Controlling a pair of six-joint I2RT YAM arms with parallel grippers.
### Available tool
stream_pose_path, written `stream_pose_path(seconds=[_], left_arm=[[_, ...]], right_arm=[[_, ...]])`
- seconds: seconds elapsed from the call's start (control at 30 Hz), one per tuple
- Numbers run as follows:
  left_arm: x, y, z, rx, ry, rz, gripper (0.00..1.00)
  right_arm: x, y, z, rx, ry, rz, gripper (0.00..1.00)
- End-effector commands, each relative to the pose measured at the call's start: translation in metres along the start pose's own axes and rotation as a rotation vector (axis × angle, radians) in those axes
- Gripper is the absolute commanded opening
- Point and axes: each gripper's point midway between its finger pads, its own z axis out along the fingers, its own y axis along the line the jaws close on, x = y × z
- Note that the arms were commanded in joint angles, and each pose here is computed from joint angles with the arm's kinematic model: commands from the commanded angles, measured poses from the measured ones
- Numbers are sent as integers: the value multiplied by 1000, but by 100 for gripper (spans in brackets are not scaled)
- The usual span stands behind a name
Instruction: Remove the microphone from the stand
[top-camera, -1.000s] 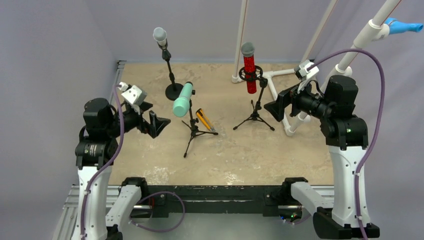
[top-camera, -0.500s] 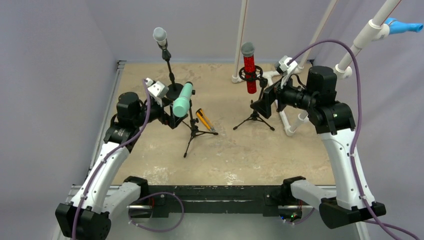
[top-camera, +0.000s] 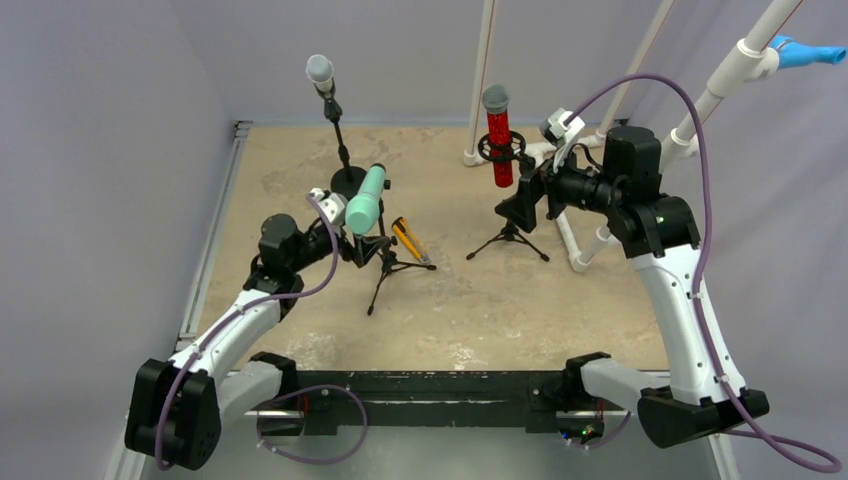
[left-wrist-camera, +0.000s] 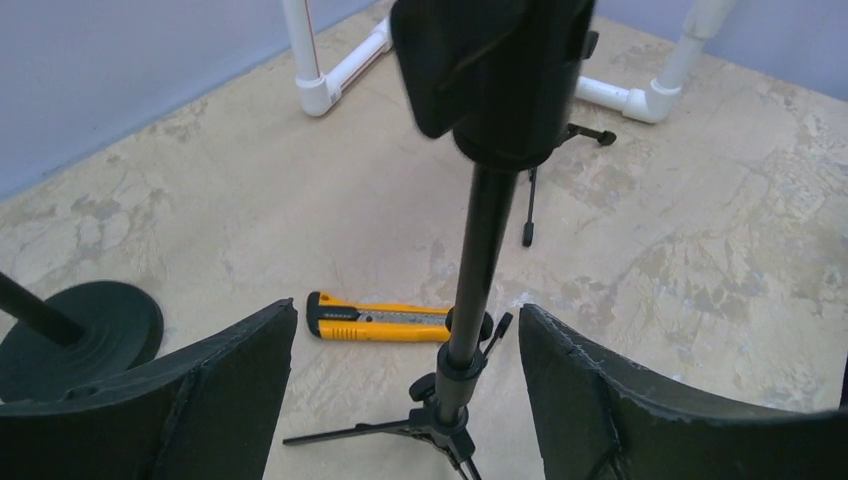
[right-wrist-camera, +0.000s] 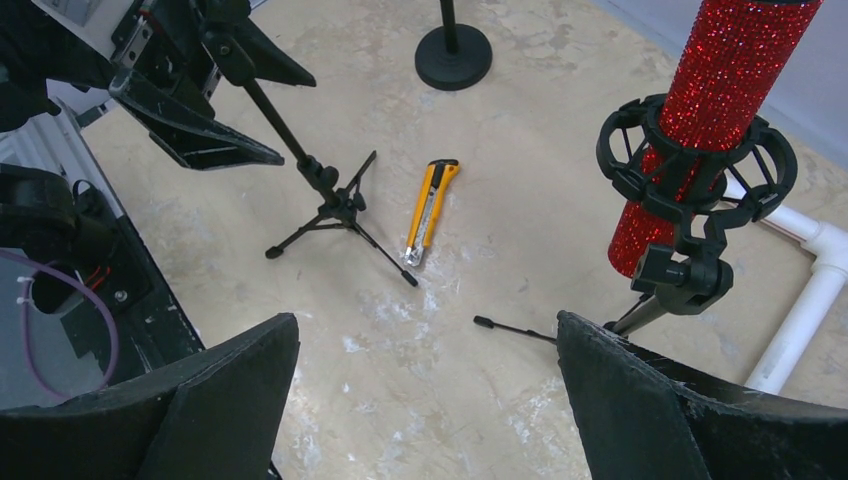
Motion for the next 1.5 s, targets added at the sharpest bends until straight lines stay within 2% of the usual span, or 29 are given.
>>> stream_pose_path(seconds=[0.0,0.17,0.33,0.6,0.67,0.93,1.2,1.23,1.47], left_arm=[[-43,-14,4,69,-168,114,78],[-58,-15,-4,38,-195,138,81],[-49,-9,0,25,-117,92,84],[-50,-3,15,53,-141,163,81],[-54,-5,19,77,-154,155,76],[-48,-14,26,143,-142,90,43],[-40,-29,25,242,-108,96,2],[-38,-32,25,263,-100,113,0],[-26,-59,18,484,-5,132,0]], right_arm=[[-9,3,-2,-5,-30,-36,98],[-7,7,0,-21,-23,-50,98],[-7,14,2,-53,-15,-76,98],[-2,14,14,-80,4,-72,98],[0,13,16,-82,13,-67,98],[12,10,19,-74,35,-68,98],[18,10,21,-73,45,-64,98],[19,10,20,-72,46,-64,98],[22,11,20,-75,50,-65,98]])
